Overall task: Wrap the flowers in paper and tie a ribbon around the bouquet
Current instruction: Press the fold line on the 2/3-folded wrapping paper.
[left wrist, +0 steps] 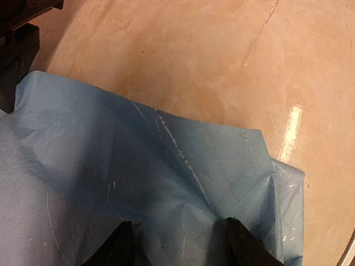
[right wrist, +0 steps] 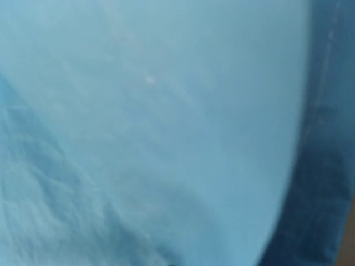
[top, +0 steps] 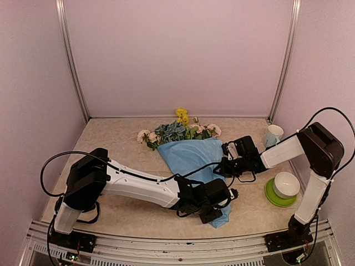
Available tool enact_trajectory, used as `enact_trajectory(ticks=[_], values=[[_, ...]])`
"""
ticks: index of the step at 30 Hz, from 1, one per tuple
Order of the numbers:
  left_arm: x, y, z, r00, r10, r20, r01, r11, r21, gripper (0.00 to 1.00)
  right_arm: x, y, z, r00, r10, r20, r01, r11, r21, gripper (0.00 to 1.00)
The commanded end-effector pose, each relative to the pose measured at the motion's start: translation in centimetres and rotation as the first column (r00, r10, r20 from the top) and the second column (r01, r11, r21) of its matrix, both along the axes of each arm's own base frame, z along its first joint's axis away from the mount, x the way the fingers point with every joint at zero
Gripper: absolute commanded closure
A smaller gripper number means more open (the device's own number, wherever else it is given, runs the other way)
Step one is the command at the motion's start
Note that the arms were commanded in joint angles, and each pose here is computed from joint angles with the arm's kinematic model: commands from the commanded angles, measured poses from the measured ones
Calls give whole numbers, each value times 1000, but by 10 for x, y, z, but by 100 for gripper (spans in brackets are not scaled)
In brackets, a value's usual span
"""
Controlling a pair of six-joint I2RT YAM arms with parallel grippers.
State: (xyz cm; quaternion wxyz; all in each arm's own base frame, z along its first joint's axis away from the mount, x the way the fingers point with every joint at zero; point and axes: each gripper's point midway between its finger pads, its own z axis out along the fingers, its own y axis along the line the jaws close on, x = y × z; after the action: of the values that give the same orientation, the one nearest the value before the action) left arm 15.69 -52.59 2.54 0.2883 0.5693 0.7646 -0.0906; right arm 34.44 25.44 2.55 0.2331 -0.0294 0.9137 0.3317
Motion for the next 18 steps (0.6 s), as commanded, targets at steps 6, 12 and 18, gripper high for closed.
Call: enact_trajectory(ticks=[6, 12, 18], values=[[-38, 23, -43, 979, -152, -138, 168, 979, 113, 45, 11, -22, 51, 996, -12, 93, 16, 999, -40, 52], [-43, 27, -51, 972, -181, -152, 200, 972, 120, 45, -24, -34, 50, 997, 83, 10, -83, 996, -16, 0], [-43, 29, -50, 969, -198, -151, 215, 970, 109, 44, -68, -27, 17, 981, 165, -105, -155, 983, 97, 7]])
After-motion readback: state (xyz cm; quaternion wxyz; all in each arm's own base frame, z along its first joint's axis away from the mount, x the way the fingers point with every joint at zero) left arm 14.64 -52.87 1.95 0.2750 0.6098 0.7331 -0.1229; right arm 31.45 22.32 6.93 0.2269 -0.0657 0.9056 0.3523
